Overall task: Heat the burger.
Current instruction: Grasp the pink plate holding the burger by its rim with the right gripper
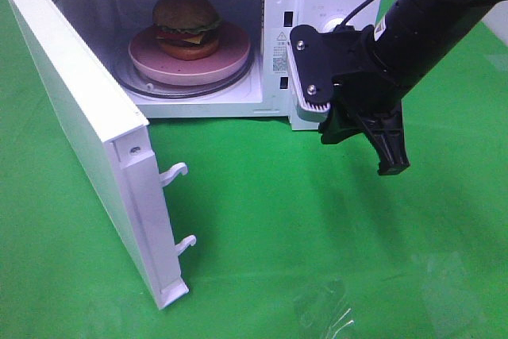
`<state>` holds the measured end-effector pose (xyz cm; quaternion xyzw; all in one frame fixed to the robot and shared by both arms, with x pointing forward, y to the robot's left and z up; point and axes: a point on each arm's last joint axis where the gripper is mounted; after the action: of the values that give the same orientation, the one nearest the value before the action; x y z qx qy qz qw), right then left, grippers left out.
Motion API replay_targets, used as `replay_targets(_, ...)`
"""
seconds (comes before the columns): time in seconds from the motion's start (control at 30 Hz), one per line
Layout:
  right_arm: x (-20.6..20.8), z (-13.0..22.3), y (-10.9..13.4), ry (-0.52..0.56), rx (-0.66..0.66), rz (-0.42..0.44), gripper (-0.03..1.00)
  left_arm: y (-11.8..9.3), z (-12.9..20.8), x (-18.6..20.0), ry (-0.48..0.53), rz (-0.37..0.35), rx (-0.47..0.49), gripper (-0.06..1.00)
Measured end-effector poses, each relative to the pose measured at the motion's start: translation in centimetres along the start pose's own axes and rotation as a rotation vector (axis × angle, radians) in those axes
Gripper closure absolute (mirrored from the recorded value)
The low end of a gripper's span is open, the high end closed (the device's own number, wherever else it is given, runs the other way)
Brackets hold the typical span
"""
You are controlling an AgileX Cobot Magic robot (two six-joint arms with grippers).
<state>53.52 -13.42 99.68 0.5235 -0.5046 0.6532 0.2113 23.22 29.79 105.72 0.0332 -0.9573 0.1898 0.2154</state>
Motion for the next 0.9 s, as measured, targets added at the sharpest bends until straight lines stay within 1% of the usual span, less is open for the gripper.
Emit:
replay_targets(0.03,0.0,0.0,0.0,0.000,0.000,0.000,0.83,0.0,0.0,0.0,0.000,0.000,0.000,-0.05)
replay_targets(0.07,0.0,0.1,-0.3,0.015,0.089,0.028,0.79,0.0,0.0,0.0,0.000,0.000,0.000,-0.05)
replay_targets(0.1,0.0,0.1,-0.3,0.015,0.089,0.028,0.79,0.0,0.0,0.0,0.000,0.000,0.000,-0.05)
replay_targets(0.13,0.0,0.3,-0.6,0.033,0.153,0.067,0.72,0.0,0.0,0.0,0.000,0.000,0.000,-0.05)
replay_targets(0.17,0.0,0.3,-0.6,0.033,0.153,0.067,0.72,0.0,0.0,0.0,0.000,0.000,0.000,-0.05)
replay_targets(0.2,0.1,0.4,-1.0,0.049,0.186,0.109,0.62,0.0,0.0,0.0,0.000,0.000,0.000,-0.05)
replay_targets(0.23,0.1,0.4,-1.0,0.049,0.186,0.109,0.62,0.0,0.0,0.0,0.000,0.000,0.000,-0.05)
replay_targets(0.27,0.1,0.4,-1.3,0.061,0.210,0.135,0.51,0.0,0.0,0.0,0.000,0.000,0.000,-0.05)
replay_targets(0.3,0.1,0.2,-1.3,0.067,0.228,0.139,0.46,0.0,0.0,0.0,0.000,0.000,0.000,-0.05)
replay_targets(0.33,0.1,0.2,-1.3,0.067,0.228,0.139,0.46,0.0,0.0,0.0,0.000,0.000,0.000,-0.05)
replay_targets(0.37,0.1,-0.2,-1.4,0.076,0.266,0.146,0.33,0.0,0.0,0.0,0.000,0.000,0.000,-0.05)
replay_targets(0.4,0.1,-0.2,-1.4,0.076,0.266,0.146,0.33,0.0,0.0,0.0,0.000,0.000,0.000,-0.05)
replay_targets(0.43,0.1,-0.7,-1.4,0.080,0.294,0.152,0.22,0.0,0.0,0.0,0.000,0.000,0.000,-0.05)
replay_targets(0.47,0.1,-0.7,-1.4,0.080,0.294,0.152,0.22,0.0,0.0,0.0,0.000,0.000,0.000,-0.05)
replay_targets(0.5,0.1,-1.2,-1.5,0.084,0.304,0.165,0.16,0.0,0.0,0.0,0.000,0.000,0.000,-0.05)
replay_targets(0.53,0.1,-1.2,-1.5,0.084,0.304,0.165,0.16,0.0,0.0,0.0,0.000,0.000,0.000,-0.05)
replay_targets(0.57,0.2,-1.8,-1.6,0.088,0.305,0.177,0.12,0.0,0.0,0.0,0.000,0.000,0.000,-0.05)
replay_targets(0.6,0.2,-1.8,-1.6,0.088,0.305,0.177,0.12,0.0,0.0,0.0,0.000,0.000,0.000,-0.05)
replay_targets(0.63,0.3,-2.2,-1.9,0.095,0.308,0.198,0.11,0.0,0.0,0.0,0.000,0.000,0.000,-0.05)
replay_targets(0.7,0.4,-2.4,-2.1,0.100,0.310,0.207,0.10,0.0,0.0,0.0,0.000,0.000,0.000,-0.05)
replay_targets(0.73,0.4,-3.0,-2.6,0.104,0.317,0.224,0.10,0.0,0.0,0.0,0.000,0.000,0.000,-0.05)
replay_targets(0.9,-0.4,-3.9,-3.5,0.108,0.336,0.232,0.10,0.0,0.0,0.0,0.000,0.000,0.000,-0.05)
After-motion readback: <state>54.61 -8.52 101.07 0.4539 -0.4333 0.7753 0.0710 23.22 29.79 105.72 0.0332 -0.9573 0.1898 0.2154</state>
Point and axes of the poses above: a point on each arm's last joint axis where the gripper is mounted, x pointing back along that axis away from the gripper, y along the wrist's bending axis when the last joint is at zero, z = x × y, and after that the axes turned 15 degrees about x, right-handed
